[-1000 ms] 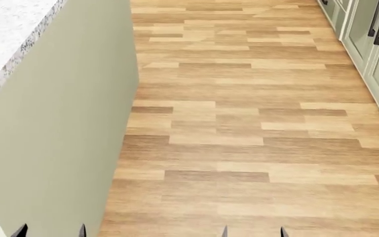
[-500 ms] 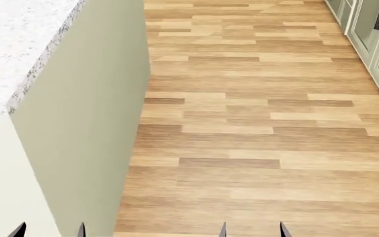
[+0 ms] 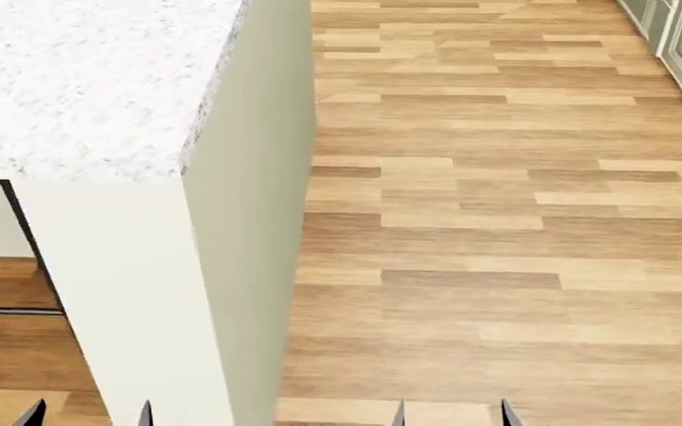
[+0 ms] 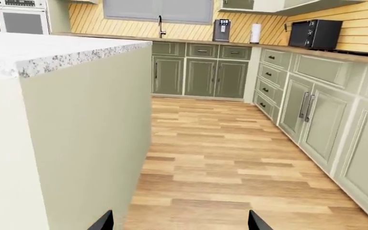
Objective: Place the cup inside the bowl on the dining table and move the bowl to any counter.
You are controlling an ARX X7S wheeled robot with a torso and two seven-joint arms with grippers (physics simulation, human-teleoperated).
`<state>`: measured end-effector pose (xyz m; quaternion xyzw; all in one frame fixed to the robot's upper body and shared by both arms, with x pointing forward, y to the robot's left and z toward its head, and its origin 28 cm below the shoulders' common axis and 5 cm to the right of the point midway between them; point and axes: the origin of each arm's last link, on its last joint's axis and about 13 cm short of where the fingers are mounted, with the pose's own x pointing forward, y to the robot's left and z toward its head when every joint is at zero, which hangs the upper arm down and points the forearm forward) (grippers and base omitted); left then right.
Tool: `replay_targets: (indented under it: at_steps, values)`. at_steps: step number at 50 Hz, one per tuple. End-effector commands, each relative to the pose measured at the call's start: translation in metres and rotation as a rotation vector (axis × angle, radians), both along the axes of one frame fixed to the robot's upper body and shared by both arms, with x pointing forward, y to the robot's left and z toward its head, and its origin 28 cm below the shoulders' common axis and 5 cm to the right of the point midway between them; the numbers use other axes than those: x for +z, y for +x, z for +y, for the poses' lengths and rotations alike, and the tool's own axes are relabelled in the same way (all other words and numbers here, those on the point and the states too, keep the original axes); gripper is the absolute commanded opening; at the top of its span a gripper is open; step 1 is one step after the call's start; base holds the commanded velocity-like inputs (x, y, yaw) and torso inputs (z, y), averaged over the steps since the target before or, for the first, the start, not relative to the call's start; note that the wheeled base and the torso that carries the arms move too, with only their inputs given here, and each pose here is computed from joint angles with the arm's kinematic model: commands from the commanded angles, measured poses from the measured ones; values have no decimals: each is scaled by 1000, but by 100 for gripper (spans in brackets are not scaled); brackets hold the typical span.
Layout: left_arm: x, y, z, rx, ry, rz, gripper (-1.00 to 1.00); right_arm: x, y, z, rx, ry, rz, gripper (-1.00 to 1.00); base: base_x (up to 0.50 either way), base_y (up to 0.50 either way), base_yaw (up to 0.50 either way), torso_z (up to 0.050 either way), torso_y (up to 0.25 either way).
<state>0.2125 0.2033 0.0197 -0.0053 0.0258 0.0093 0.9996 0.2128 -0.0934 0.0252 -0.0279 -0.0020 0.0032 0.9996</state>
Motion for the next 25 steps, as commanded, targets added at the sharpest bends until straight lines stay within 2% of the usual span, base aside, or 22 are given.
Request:
replay_targets:
  at_steps: [1,9,25]
  values:
    - [0,0,0,1,1,2,100,-1,0,0,-1,5,4,100,-305,500,0,0,0]
    - [-1,-1,1,1,0,3,100,-2,0,0,-1,-17,10,100,-279,500,0,0,0]
    - [-1,1,-2,-2,-1,5,100,-2,0,0,-1,-24,2,100,-8,500,0,0,0]
